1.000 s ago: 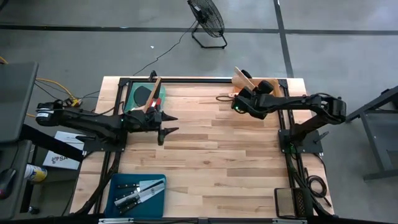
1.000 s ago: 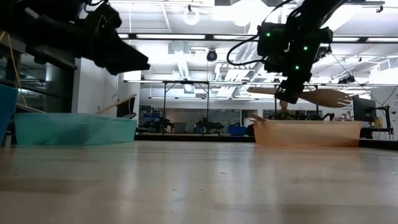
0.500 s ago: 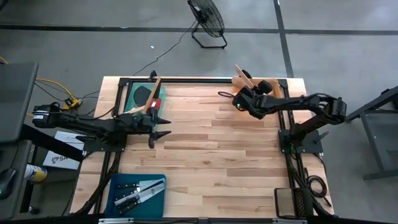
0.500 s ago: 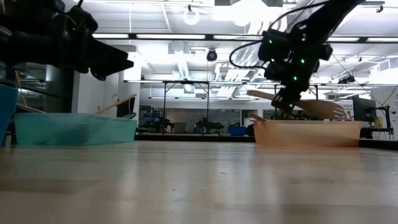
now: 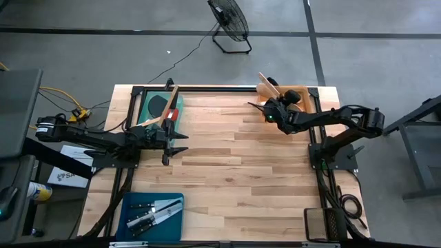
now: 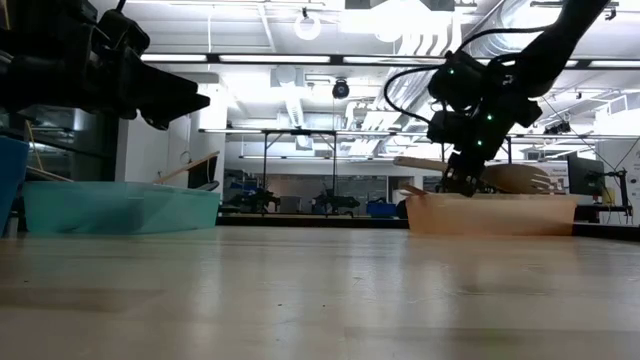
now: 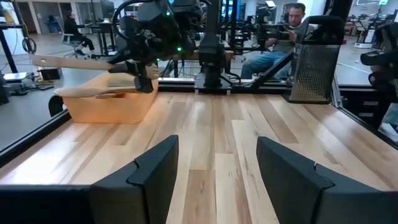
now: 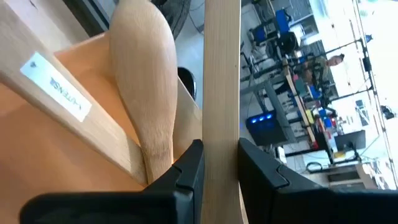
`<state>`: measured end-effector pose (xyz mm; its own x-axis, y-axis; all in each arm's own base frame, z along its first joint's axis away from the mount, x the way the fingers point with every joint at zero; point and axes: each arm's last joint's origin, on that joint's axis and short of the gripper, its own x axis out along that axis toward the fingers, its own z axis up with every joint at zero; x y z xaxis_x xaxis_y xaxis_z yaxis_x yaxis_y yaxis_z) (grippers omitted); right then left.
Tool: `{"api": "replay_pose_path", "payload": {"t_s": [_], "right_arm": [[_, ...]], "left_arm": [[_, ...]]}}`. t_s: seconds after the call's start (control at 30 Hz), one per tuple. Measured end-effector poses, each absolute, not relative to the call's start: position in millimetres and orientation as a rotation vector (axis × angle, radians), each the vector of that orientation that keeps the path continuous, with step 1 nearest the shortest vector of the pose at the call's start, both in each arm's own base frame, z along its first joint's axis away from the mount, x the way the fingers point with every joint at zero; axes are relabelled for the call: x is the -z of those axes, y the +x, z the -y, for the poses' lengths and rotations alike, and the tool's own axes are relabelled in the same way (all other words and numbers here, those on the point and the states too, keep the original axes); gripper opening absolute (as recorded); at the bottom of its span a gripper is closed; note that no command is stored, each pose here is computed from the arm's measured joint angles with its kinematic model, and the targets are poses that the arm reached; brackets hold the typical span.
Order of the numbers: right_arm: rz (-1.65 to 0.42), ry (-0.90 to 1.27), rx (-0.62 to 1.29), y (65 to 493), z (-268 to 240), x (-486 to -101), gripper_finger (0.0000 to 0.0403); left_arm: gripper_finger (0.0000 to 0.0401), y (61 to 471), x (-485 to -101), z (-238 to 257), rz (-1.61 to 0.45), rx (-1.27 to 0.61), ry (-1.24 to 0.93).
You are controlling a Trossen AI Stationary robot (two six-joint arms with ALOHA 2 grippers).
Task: Pick & Place Kitchen Items
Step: Put the brown wooden serving spoon into the orange bin
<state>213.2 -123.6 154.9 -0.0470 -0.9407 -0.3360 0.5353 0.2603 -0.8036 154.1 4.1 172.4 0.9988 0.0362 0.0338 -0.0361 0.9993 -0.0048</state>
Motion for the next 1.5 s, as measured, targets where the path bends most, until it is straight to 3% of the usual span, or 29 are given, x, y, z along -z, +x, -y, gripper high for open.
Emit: {"api": "replay_pose_path", "payload": {"t_s": [0.43,1.2,1.5], "right_arm": [[-1.163,-0.685,1.150,214,122,-157,0.0065],[-1.242,-0.552,0.998,188,140,-135,0.0065],[-1.293,-0.504,1.030,181,142,-132,0.0102]], "left_arm": [[0.0212,154,-170,-4,0.013,-0.032,-0.015],[0.0212,154,-167,-3,-0.018,-0.006,-0.035],[0.0212,154,-167,-3,-0.018,-0.006,-0.035]]}}
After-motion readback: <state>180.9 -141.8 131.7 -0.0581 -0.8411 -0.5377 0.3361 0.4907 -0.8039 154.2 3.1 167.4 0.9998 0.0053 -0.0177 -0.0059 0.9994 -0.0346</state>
